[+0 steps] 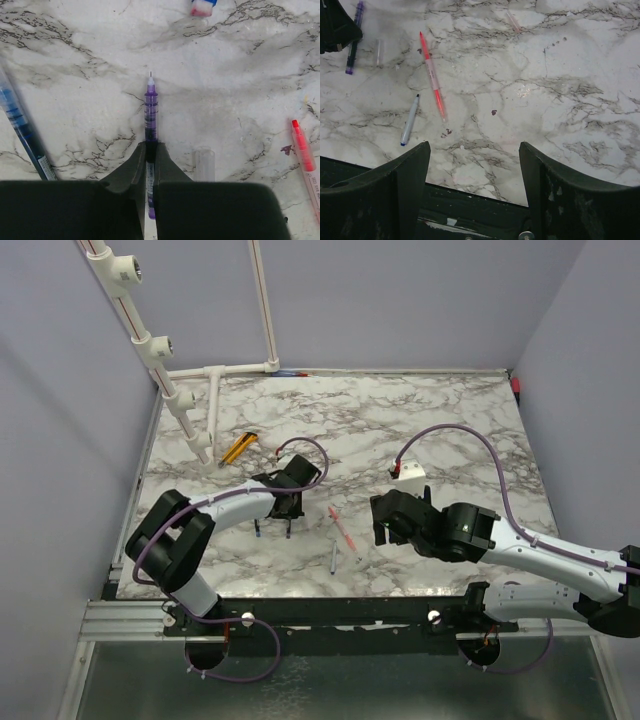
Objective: Insert the pens into the pen caps
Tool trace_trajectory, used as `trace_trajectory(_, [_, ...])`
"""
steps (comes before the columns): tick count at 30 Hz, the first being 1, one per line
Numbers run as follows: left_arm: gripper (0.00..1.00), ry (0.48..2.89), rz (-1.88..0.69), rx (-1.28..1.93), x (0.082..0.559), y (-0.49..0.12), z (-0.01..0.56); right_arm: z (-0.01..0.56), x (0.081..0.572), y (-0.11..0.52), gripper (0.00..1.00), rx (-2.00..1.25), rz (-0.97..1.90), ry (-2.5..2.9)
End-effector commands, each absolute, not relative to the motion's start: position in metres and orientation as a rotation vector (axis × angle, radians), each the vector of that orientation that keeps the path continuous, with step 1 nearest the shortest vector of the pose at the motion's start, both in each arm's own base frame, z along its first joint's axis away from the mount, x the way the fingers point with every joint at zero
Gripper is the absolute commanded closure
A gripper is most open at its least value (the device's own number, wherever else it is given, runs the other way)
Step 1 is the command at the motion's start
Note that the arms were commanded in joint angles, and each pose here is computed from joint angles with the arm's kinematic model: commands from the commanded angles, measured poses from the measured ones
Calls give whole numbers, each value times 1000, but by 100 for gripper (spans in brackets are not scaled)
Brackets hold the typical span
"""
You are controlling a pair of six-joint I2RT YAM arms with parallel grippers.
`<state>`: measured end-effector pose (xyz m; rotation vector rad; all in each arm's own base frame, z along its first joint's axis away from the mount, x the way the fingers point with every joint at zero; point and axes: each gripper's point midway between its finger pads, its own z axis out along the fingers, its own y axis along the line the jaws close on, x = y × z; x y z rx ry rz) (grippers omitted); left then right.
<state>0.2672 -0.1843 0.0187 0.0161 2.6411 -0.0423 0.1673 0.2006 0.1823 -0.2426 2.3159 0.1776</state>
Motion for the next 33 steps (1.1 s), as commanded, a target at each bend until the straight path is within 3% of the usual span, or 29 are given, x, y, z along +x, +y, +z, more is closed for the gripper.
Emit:
trace_trajectory(1, [100, 2712, 48, 36, 242, -163, -3, 180, 166, 200, 24, -225, 189, 2325])
trace_trajectory(17, [100, 2495, -305, 176, 250, -195, 86, 199, 163, 226, 26, -247, 375, 2293])
trace_trajectory(25, [100, 2381, -638, 337, 222, -222, 129, 243, 158, 277, 26, -316, 726, 2152])
trace_trajectory(33, [100, 2132, -930, 457, 190, -236, 197, 265, 160, 300, 26, -328, 821, 2101])
